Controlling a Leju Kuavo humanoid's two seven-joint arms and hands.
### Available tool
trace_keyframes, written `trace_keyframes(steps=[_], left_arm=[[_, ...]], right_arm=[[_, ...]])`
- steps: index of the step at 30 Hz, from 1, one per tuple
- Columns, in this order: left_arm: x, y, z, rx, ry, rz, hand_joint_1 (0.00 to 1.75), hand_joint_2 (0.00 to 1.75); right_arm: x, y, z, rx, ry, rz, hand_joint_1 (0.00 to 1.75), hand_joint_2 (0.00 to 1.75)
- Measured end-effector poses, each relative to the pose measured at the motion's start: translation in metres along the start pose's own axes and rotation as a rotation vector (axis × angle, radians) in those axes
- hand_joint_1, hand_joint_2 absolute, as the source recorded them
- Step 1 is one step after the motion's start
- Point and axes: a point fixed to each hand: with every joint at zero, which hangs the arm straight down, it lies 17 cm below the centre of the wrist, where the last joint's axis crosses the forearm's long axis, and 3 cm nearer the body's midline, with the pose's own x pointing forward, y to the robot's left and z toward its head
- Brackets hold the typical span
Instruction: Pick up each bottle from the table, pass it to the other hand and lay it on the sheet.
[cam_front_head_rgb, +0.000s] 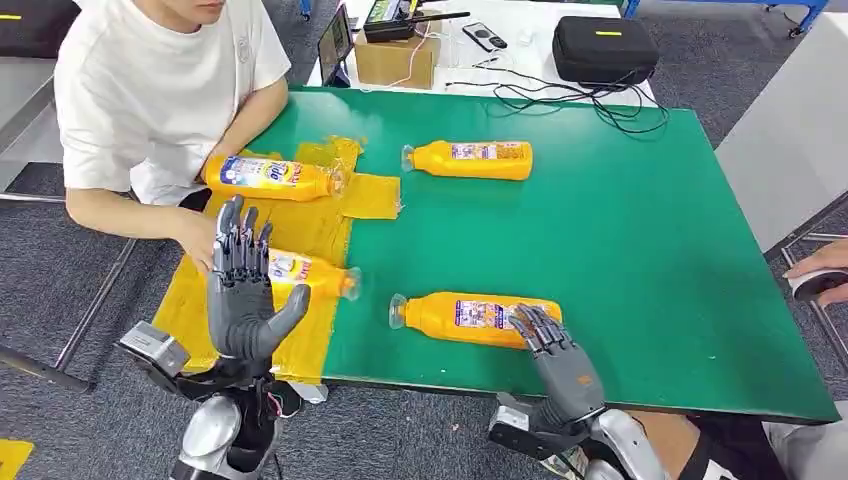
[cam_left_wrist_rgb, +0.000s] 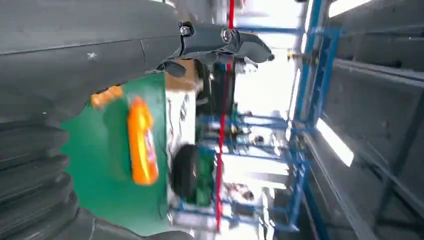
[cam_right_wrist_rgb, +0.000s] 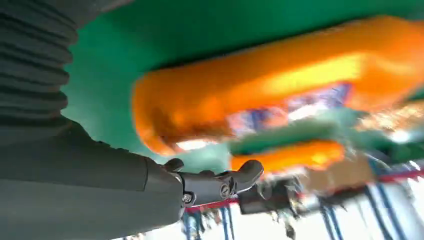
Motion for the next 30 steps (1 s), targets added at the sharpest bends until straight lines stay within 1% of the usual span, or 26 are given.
trace_keyframes(steps=[3,6,9,12,18,20,24,30], left_arm=[[-0.002,-0.002,0.010,-0.002,0.014,-0.026,0.00,1.75],[-0.004,-0.001,0.012,0.005,0.020,-0.036,0.00,1.75],[-0.004,-0.001,0.013,0.011,0.010,-0.097,0.00,1.75],[-0.001,-0.004,0.012,0.006,-0.009,-0.144,0.00,1.75],[0.004,-0.010,0.005,0.021,-0.045,-0.176,0.00,1.75],[0.005,-0.012,0.003,0.024,-0.049,-0.180,0.00,1.75],[0.008,-0.006,0.000,0.074,-0.075,-0.228,0.00,1.75],[0.008,-0.016,0.000,0.063,-0.079,-0.227,0.00,1.75]], right_arm=[[-0.008,0.007,0.003,0.035,0.028,0.004,0.00,1.75],[-0.012,0.009,0.003,0.042,0.042,0.008,0.00,1.75],[-0.016,0.010,-0.002,0.051,0.061,0.007,0.00,1.75],[-0.020,0.011,-0.017,0.051,0.074,0.013,0.00,1.75],[-0.016,0.007,-0.064,0.036,0.064,0.025,0.00,1.75],[-0.013,0.009,-0.072,0.041,0.061,0.023,0.00,1.75],[-0.001,0.013,-0.085,0.048,0.045,0.032,0.00,1.75],[0.014,0.010,-0.111,0.052,0.054,0.108,0.00,1.75]])
